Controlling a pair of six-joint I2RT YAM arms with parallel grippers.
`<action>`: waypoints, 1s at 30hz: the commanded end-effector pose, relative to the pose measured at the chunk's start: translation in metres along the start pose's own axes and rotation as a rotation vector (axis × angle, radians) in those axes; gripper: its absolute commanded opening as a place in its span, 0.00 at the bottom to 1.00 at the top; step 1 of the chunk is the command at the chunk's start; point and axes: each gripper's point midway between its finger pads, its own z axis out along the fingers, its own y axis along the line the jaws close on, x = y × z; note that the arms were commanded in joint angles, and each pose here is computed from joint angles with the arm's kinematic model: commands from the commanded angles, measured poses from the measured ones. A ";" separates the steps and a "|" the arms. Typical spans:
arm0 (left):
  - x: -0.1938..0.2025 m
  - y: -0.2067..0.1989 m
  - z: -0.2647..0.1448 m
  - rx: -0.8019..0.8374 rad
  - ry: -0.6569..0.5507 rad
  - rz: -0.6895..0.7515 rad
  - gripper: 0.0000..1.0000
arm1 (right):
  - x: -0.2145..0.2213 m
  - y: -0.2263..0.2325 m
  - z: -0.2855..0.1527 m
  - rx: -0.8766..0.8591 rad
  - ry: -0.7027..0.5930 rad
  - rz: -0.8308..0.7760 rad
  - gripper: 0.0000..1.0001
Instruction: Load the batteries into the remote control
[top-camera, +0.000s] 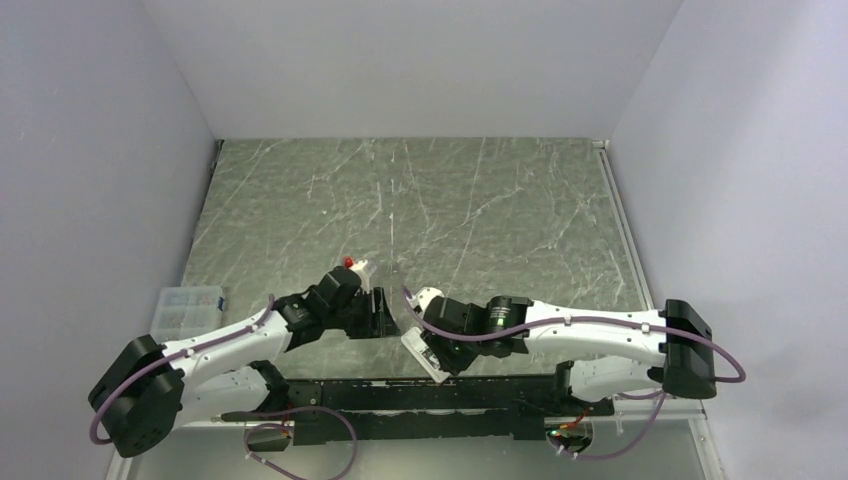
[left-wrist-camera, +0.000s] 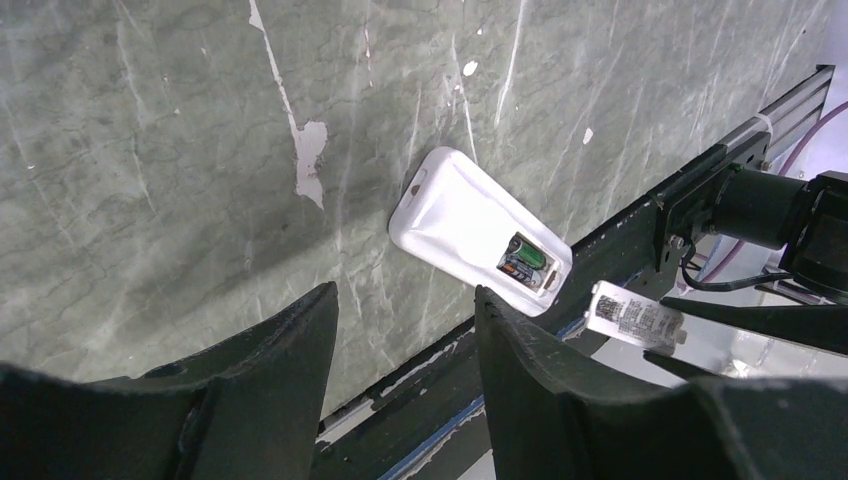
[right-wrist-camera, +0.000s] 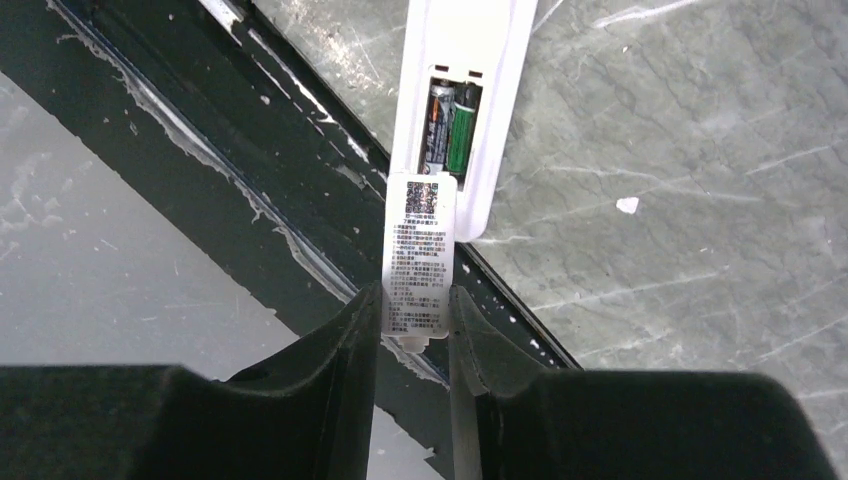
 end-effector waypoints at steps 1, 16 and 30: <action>-0.007 -0.010 0.005 0.051 -0.023 -0.003 0.57 | -0.024 0.013 0.000 -0.059 -0.028 -0.016 0.14; 0.000 0.004 0.005 0.021 -0.027 -0.015 0.58 | -0.033 0.008 0.024 -0.012 0.061 -0.025 0.13; 0.001 0.006 0.003 0.014 -0.029 -0.008 0.59 | -0.031 -0.007 0.036 0.085 0.109 -0.024 0.12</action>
